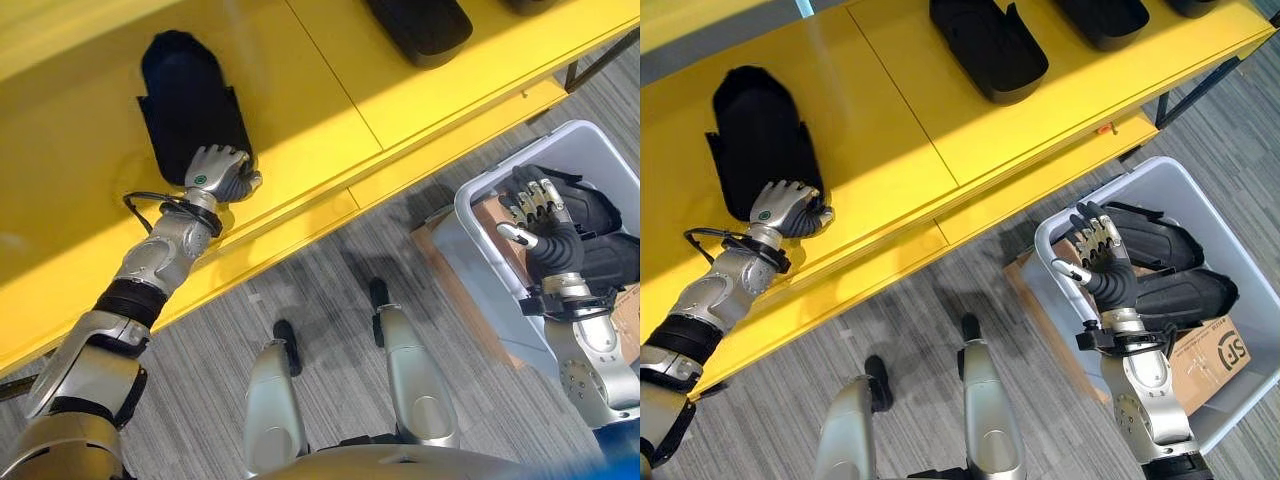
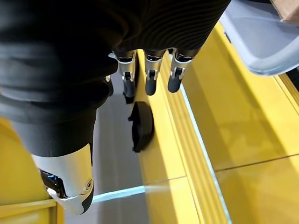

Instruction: Move parts from the plastic box to the shelf.

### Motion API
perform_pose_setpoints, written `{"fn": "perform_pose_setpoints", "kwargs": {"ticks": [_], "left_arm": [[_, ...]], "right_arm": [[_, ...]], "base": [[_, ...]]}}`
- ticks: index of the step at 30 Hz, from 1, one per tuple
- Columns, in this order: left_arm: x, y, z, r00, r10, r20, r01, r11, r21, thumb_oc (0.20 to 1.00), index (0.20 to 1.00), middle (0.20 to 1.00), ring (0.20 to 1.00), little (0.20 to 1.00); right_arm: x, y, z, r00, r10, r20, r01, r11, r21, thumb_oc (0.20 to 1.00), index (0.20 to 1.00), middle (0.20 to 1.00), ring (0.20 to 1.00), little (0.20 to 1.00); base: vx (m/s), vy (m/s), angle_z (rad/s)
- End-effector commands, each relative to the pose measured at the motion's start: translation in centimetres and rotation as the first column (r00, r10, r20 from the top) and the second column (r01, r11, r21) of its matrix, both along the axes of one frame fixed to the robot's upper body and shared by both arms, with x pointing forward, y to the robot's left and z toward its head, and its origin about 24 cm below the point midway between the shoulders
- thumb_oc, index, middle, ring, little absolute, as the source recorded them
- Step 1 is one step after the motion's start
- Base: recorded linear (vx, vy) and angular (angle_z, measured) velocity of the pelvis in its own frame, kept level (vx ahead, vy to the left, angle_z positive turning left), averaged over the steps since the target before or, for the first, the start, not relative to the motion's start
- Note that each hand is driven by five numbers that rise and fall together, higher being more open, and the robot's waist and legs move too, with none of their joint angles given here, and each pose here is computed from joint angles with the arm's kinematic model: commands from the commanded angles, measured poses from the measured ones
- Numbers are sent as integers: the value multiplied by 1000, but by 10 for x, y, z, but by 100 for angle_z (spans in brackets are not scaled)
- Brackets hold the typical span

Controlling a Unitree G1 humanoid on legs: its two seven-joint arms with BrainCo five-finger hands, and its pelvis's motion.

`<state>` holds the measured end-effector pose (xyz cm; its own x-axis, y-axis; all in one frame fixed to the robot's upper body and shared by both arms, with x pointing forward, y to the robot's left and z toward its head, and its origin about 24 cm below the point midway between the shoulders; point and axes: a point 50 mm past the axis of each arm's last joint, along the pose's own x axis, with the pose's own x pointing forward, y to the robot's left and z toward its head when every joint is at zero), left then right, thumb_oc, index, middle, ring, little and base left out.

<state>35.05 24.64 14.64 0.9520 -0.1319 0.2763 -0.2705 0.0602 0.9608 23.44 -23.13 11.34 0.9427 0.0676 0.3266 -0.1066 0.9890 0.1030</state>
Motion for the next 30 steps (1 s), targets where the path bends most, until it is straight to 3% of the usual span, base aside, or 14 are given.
{"fn": "perform_pose_setpoints", "kwargs": {"ticks": [1, 6, 8, 12, 20, 21, 30], "left_arm": [[-2, 17, -22, 992, 108, -61, -120, 958, -258, 200, 200, 200, 200, 200], [9, 11, -29, 986, 136, -98, -166, 864, -475, 200, 200, 200, 200, 200], [18, -6, -31, 988, 97, -122, -152, 778, -610, 200, 200, 200, 200, 200], [27, -25, -27, 992, 42, -122, -114, 723, -681, 200, 200, 200, 200, 200], [42, -35, -6, 994, 39, -104, -92, 811, -578, 200, 200, 200, 200, 200], [47, -38, 2, 995, 41, -95, -84, 860, -504, 200, 200, 200, 200, 200], [54, -47, 12, 995, 33, -96, -71, 905, -420, 200, 200, 200, 200, 200]], "right_arm": [[-6, 3, 13, 996, -2, 89, 0, 1000, 15, 1000, 1000, 1000, 1000, 1000], [-6, 7, 9, 998, 14, 63, -16, 1000, 25, 1000, 1000, 1000, 1000, 1000], [-6, 9, 5, 999, 15, 46, -17, 999, 33, 1000, 1000, 1000, 1000, 1000], [-5, 10, 3, 999, 19, 33, -20, 999, 33, 1000, 1000, 1000, 1000, 1000], [-5, 11, 6, 998, 35, 43, -37, 999, 24, 1000, 1000, 1000, 1000, 1000], [-5, 11, 8, 998, 44, 49, -45, 999, 17, 1000, 1000, 1000, 1000, 1000], [-6, 12, 8, 997, 61, 48, -61, 998, 3, 1000, 1000, 1000, 1000, 1000]], "base": [[0, 0, 0], [0, 0, 0], [0, 0, 0], [0, 0, 0], [0, 0, 0], [0, 0, 0], [29, -5, -4]]}}
